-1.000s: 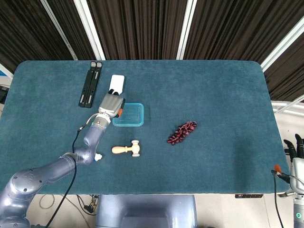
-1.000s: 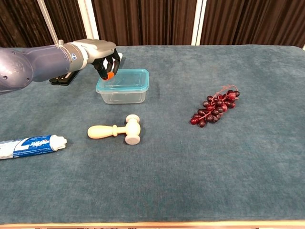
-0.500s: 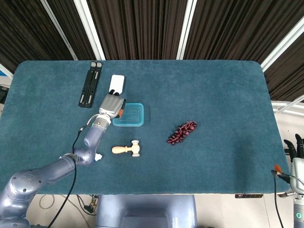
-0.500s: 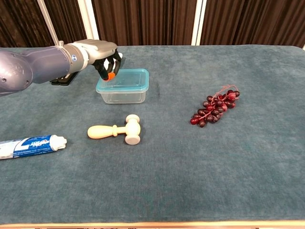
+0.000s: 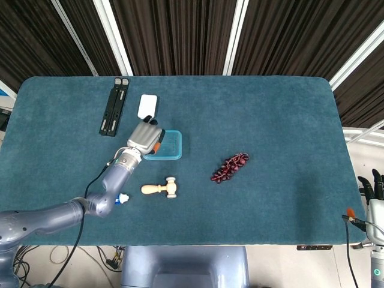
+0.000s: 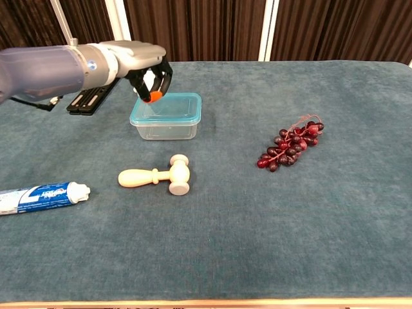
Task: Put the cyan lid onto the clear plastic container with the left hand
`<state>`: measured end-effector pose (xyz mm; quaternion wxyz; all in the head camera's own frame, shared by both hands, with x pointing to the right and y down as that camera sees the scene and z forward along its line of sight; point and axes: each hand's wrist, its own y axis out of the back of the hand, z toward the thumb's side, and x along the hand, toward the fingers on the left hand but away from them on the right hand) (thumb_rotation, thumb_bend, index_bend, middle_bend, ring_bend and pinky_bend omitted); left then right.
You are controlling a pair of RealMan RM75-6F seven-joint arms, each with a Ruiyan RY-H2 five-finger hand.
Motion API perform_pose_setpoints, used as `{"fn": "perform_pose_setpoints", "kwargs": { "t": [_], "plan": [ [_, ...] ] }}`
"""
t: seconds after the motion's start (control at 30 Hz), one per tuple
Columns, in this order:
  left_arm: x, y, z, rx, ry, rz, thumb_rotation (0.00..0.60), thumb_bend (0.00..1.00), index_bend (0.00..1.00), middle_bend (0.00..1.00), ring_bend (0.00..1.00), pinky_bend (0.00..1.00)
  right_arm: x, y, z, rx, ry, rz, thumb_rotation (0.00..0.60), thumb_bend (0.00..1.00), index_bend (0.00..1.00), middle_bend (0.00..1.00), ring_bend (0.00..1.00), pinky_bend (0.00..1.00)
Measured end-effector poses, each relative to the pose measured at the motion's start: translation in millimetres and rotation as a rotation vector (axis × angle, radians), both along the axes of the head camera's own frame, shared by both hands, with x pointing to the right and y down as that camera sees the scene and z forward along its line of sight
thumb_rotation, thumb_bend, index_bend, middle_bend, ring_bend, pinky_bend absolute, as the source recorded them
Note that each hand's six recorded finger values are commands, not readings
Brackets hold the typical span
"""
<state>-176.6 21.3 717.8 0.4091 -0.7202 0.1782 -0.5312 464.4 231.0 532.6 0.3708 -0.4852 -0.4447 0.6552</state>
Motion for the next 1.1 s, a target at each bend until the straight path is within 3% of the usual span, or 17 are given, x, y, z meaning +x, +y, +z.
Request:
{"fn": "perform_pose_setpoints", "kwargs": {
  "t": [0.47,0.8,1.1],
  "plan": [
    [-27,16,8,-0.071,-0.053,-0.007,0.6,0.49,0.66,0.59,0.2,0.12,1,0,0,0.003,0.003,0.006,0.6,0.29,0.18,0.04,0.03,0.0],
    [-18,21,9,-0.094,-0.012,-0.001,0.6,0.49,0.66,0.59,0.2,0.12,0,1,0,0.0,0.003,0.008,0.6,0.29,0.18,0.04,0.03,0.0],
    [-15,25,13,-0.104,-0.025,0.015,0.6,0.49,0.66,0.59,0.2,0.12,1,0,-1,0.004,0.005,0.01,0.6,0.29,0.18,0.04,0.03,0.0]
  ]
}}
